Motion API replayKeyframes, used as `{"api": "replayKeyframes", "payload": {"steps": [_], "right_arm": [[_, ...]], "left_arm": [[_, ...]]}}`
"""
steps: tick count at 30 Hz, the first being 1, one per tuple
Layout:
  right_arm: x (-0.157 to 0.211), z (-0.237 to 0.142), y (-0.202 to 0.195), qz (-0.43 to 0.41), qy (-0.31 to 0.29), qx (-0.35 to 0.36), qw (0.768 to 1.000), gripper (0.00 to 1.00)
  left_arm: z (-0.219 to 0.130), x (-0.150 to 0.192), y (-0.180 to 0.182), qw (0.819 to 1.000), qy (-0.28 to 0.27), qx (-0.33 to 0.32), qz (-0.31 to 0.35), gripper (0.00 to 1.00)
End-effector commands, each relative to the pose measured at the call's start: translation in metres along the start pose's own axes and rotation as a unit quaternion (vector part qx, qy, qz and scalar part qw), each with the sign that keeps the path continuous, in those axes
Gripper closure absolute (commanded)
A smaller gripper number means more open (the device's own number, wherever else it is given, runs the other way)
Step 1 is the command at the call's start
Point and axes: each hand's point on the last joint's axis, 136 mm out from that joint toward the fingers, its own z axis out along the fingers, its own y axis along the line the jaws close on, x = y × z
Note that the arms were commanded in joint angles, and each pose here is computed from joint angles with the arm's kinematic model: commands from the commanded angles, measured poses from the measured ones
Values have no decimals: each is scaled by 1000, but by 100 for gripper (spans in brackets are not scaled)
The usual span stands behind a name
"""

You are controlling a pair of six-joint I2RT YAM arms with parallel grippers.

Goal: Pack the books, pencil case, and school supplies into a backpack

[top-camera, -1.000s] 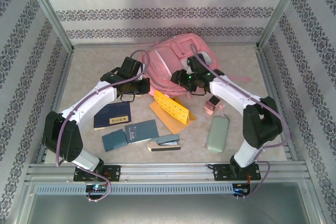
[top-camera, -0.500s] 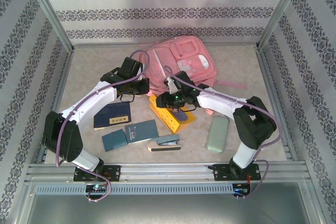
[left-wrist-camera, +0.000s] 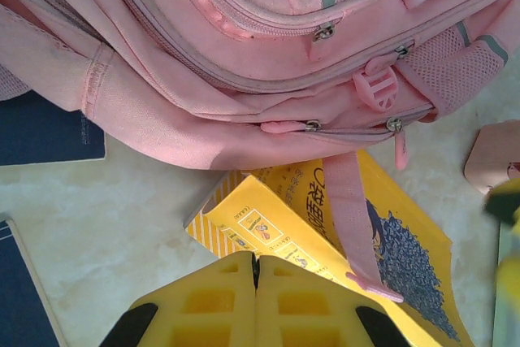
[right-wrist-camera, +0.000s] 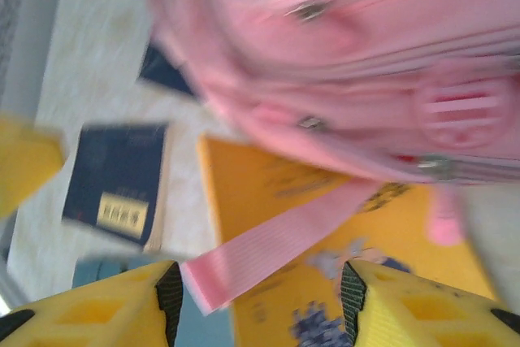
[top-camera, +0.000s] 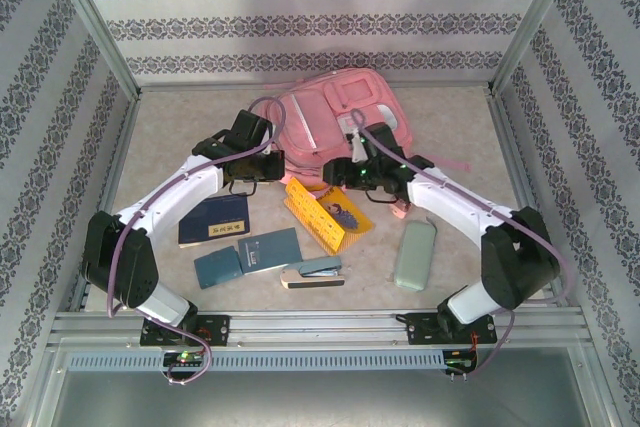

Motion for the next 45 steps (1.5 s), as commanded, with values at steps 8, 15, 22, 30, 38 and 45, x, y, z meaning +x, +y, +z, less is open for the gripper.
{"api": "replayKeyframes", "payload": {"steps": [8,15,22,30,38,45], "right_arm": [[14,44,-72,310,-25,101,945,27],[-20,77,-76,363,-70,40,928,30],[-47,99,-66,363,-101,-22,926,52],[-84,69,-38,330,-150,-89,928,90],[-113,41,-5,311,-167,-145,924,87],[-136,18,30,304,-163,-194,918,84]], "left_arm": [[1,4,7,1000,3,-8,-13,95],[-1,6,9,1000,1,-11,-11,95],[2,6,8,1000,3,-9,-12,95],[-4,-11,5,1000,-7,-20,5,81],[1,-32,-14,1000,0,6,0,61],[-2,-36,-29,1000,1,28,6,60]]}}
